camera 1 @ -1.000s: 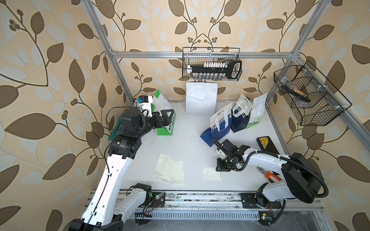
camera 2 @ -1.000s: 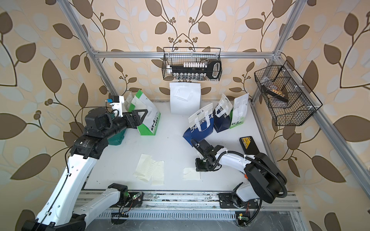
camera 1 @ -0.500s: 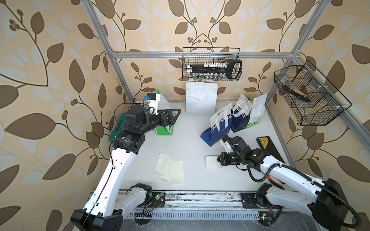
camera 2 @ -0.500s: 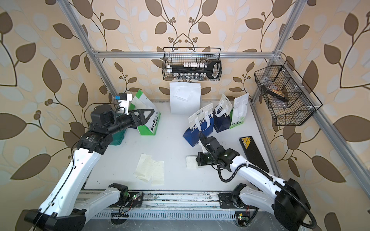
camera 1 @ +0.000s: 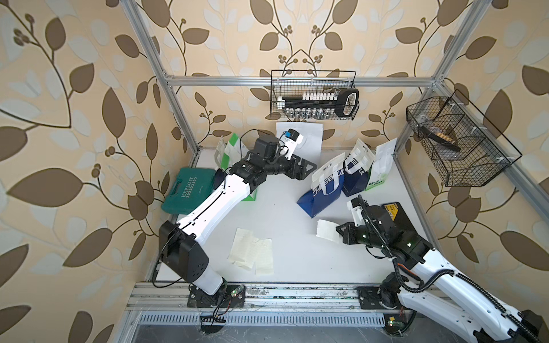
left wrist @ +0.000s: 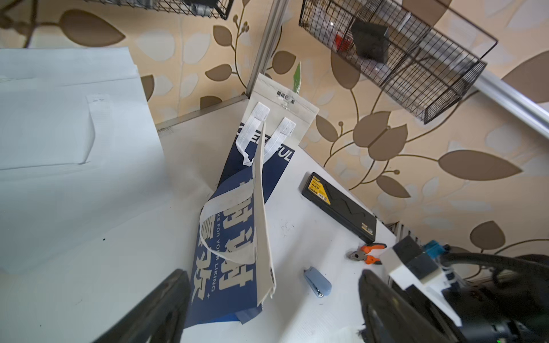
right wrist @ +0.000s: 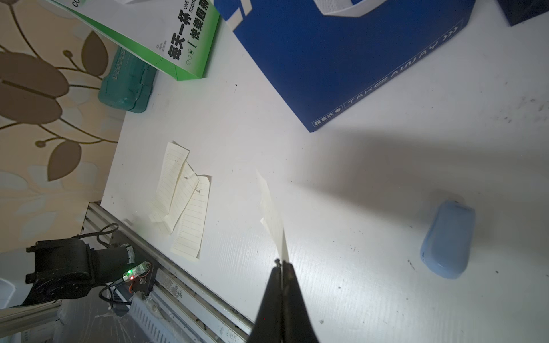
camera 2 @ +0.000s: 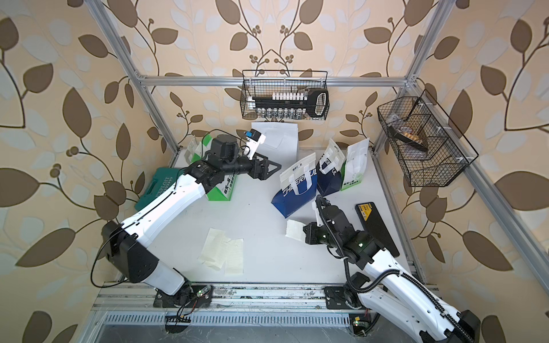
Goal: Staple the receipts to the bags
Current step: Pick up the receipt from the center of the board, then hold the receipt from the takeout bag.
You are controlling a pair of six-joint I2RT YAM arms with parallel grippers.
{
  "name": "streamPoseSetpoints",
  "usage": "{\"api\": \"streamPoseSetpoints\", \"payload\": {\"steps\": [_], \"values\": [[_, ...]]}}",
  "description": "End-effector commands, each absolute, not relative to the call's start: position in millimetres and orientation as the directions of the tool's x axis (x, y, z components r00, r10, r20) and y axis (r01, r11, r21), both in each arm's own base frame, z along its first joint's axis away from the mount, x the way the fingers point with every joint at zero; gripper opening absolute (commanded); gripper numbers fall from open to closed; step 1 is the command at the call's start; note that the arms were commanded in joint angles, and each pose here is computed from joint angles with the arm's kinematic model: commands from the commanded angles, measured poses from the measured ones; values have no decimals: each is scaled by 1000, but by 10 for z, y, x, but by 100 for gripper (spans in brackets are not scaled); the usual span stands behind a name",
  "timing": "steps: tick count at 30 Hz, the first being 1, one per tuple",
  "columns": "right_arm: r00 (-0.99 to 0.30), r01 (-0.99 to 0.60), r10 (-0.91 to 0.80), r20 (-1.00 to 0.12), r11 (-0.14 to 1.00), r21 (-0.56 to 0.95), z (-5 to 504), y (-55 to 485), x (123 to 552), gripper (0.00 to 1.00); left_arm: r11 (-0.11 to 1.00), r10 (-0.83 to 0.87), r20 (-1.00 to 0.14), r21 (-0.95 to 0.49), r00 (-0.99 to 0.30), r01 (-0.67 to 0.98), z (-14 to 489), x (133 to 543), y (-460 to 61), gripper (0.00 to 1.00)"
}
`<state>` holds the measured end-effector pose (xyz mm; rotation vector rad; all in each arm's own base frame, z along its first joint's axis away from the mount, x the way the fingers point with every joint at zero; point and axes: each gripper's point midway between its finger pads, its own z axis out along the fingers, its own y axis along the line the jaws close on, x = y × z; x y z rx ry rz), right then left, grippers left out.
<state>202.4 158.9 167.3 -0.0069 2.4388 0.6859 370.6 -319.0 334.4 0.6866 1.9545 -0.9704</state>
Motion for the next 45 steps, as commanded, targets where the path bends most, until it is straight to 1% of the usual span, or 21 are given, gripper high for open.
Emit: {"api": "streamPoseSetpoints", "payload": {"steps": [1, 5, 8, 12, 16, 21, 25, 28, 31, 35, 40, 45], "values": [[-792, -138, 165, -588, 889, 436, 1814, 1444, 2044, 0, 521, 128, -879, -334, -458, 786, 3479, 3716, -3306, 86], [-710, -167, 200, -675, 883, 438, 2219, 1345, 2179, 0, 499, 126, -870, -359, -477, 789, 3408, 3708, -3362, 87], [-654, -158, 247, -715, 880, 448, 2527, 1237, 2351, 0, 488, 137, -855, -382, -501, 785, 3337, 3742, -3418, 87], [-571, -157, 337, -748, 850, 503, 2857, 1141, 2638, 0, 481, 149, -835, -408, -531, 776, 3233, 3804, -3501, 87], [-467, -208, 420, -778, 803, 558, 3210, 1115, 2938, 0, 465, 146, -837, -413, -527, 783, 3257, 3823, -3540, 87], [-399, -263, 502, -767, 739, 620, 3398, 1142, 3242, 0, 424, 112, -831, -457, -546, 782, 3335, 3868, -3538, 87], [-383, -319, 556, -738, 670, 670, 3422, 1229, 3388, 0, 398, 98, -824, -482, -558, 781, 3325, 3882, -3521, 87], [-400, -318, 587, -704, 631, 707, 3320, 1269, 3477, 0, 382, 95, -824, -488, -559, 785, 3325, 3870, -3525, 85], [-423, -297, 622, -659, 591, 750, 3168, 1294, 3557, 0, 389, 102, -814, -497, -572, 776, 3267, 3897, -3535, 81], [-441, -224, 650, -619, 589, 777, 2902, 1246, 3613, 0, 395, 112, -801, -507, -588, 766, 3189, 3915, -3546, 78], [-460, -174, 651, -603, 600, 781, 2705, 1226, 3635, 0, 398, 113, -793, -516, -599, 758, 3137, 3959, -3571, 77], [-462, -131, 657, -596, 614, 779, 2567, 1180, 3657, 0, 390, 120, -785, -525, -607, 756, 3114, 3956, -3613, 73]]}}
